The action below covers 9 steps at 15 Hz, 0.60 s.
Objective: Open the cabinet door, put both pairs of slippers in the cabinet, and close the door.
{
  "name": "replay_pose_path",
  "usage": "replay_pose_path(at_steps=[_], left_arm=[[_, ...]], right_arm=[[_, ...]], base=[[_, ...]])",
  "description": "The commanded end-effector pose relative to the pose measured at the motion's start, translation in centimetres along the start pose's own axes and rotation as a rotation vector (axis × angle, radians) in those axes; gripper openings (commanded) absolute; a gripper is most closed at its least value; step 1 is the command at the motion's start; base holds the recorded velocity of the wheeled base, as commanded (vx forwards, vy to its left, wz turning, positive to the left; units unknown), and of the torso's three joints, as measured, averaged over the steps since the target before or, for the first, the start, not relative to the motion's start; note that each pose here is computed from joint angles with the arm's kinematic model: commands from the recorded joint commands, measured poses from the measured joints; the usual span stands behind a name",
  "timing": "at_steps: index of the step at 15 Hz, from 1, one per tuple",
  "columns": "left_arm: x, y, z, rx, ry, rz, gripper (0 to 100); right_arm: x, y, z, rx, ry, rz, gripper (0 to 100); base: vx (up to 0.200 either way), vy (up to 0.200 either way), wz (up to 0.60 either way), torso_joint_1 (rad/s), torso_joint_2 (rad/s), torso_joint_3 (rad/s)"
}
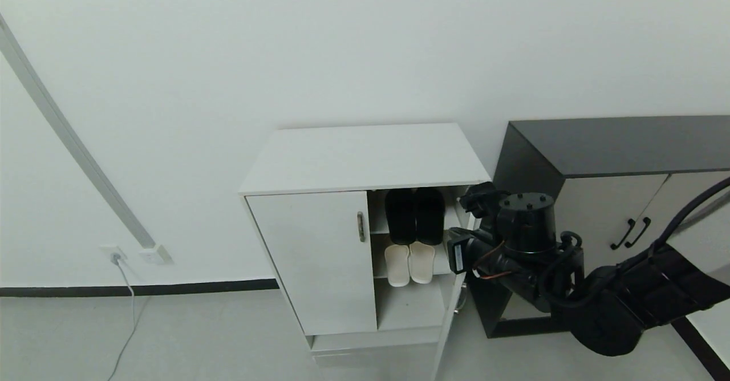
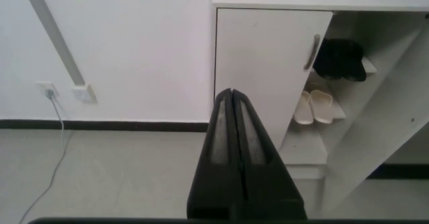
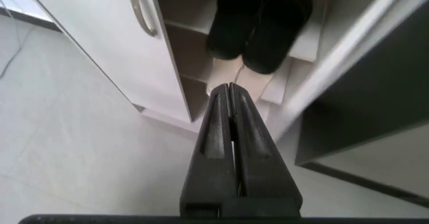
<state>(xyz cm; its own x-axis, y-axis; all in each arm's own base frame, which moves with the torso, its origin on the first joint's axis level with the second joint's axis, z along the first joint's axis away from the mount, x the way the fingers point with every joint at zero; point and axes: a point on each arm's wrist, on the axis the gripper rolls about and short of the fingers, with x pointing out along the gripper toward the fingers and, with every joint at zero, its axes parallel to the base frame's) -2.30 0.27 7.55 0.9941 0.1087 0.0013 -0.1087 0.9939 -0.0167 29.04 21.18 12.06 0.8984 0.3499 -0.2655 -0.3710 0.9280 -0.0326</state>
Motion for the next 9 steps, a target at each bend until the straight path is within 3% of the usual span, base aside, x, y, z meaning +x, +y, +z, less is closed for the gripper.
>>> replay_pose_path(at_steps=[1,9], left_arm=[[0.0,0.0,0.0,0.0,0.001,0.0,0],[0.0,0.0,0.0,0.0,0.001,0.0,0]], right_arm=[[-1.2,-0.9,0.0,-0.012,0.014,-0.015,0],[-2.2,-2.8,-1.7,-0.022,0.09,-0.061,0]], base=[[0.0,0.0,0.0,0.0,0.0,0.0],[0.0,0.0,0.0,0.0,0.0,0.0]])
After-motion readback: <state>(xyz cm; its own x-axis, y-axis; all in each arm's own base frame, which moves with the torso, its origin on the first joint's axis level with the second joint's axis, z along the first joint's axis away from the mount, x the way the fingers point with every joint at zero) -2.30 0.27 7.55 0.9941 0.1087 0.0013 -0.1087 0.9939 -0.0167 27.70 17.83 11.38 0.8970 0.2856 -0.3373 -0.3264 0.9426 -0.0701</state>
